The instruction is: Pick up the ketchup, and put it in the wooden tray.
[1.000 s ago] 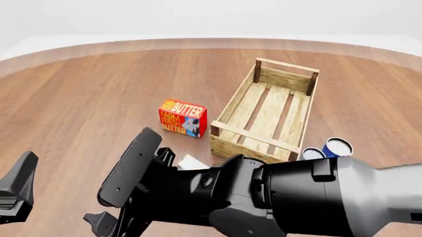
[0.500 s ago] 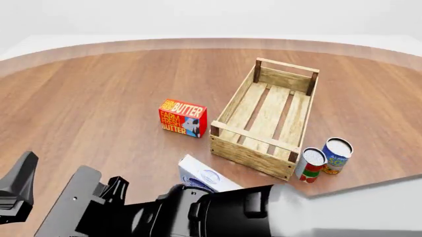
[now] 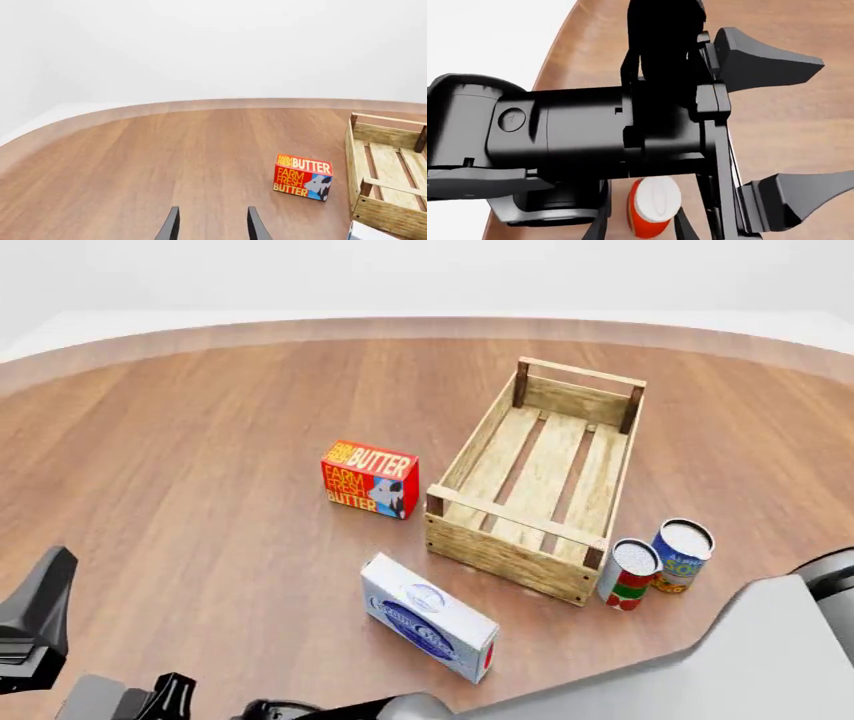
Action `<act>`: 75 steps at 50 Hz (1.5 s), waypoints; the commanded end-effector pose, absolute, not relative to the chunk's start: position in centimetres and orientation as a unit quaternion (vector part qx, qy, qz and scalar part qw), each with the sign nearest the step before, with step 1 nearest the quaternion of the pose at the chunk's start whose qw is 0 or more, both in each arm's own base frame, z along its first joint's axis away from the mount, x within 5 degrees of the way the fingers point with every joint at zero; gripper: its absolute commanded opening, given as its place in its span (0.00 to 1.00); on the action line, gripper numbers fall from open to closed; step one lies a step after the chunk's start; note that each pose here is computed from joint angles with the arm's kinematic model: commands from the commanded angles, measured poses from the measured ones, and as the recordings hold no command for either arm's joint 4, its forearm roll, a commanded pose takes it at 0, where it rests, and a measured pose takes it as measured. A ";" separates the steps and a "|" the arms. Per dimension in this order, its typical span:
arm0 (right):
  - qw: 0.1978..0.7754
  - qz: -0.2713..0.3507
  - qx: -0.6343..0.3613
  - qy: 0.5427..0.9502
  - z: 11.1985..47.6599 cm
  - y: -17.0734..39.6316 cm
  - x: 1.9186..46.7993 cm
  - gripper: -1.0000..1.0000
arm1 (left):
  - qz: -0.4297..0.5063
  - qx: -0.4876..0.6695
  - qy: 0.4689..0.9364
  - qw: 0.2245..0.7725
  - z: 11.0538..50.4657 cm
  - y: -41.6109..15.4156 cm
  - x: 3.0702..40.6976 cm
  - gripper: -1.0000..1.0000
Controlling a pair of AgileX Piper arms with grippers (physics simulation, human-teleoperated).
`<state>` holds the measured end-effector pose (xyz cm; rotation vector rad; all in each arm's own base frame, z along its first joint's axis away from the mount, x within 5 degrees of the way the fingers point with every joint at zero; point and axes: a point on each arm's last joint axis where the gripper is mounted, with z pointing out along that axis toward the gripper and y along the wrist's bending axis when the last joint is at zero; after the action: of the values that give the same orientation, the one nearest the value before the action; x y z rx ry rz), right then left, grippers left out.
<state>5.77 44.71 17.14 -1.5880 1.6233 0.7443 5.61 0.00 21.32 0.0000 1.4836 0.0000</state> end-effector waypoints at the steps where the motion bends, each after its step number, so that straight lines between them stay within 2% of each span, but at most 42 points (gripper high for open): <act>1: 0.359 0.293 -0.620 0.633 15.6 45.4 5.1 1.00 | 0.000 0.000 0.676 0.737 21.3 0.0 5.6 1.00; 31: 0.356 0.288 -0.610 0.647 13.7 45.7 6.1 1.00 | 0.000 0.000 0.676 0.737 21.3 0.0 5.6 1.00; 32: 0.356 0.289 -0.609 0.647 13.8 45.6 6.2 0.00 | 0.000 0.000 0.676 0.737 21.3 0.0 5.6 1.00; 41: 0.360 0.304 -0.585 0.660 15.2 43.1 6.3 0.00 | 0.000 0.000 0.676 0.737 21.3 0.0 5.6 1.00; 42: 0.359 0.325 -0.571 0.663 15.8 42.4 5.3 0.00 | 0.000 0.000 0.676 0.737 21.3 0.0 5.6 1.00; 44: 0.361 0.328 -0.565 0.666 15.9 42.1 5.5 0.00 | 0.000 0.000 0.676 0.737 21.3 0.0 5.6 1.00; 56: 0.352 0.319 -0.563 0.676 15.8 40.1 5.7 0.00 | 0.000 0.000 0.676 0.737 21.3 0.0 5.6 1.00; 62: 0.353 0.309 -0.544 0.695 15.0 39.1 7.4 0.00 | 0.000 0.000 0.676 0.737 21.3 0.0 5.6 1.00; 71: 0.372 0.304 -0.512 0.712 16.9 36.2 9.7 0.00 | 0.000 0.000 0.676 0.737 21.3 0.0 5.6 1.00; 75: 0.374 0.301 -0.481 0.734 17.8 34.4 11.1 0.00 | 0.000 0.000 0.676 0.737 21.3 0.0 5.6 1.00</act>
<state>8.87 37.56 16.08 -1.3505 1.8263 0.7797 5.61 0.00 21.32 0.0000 1.4836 0.0000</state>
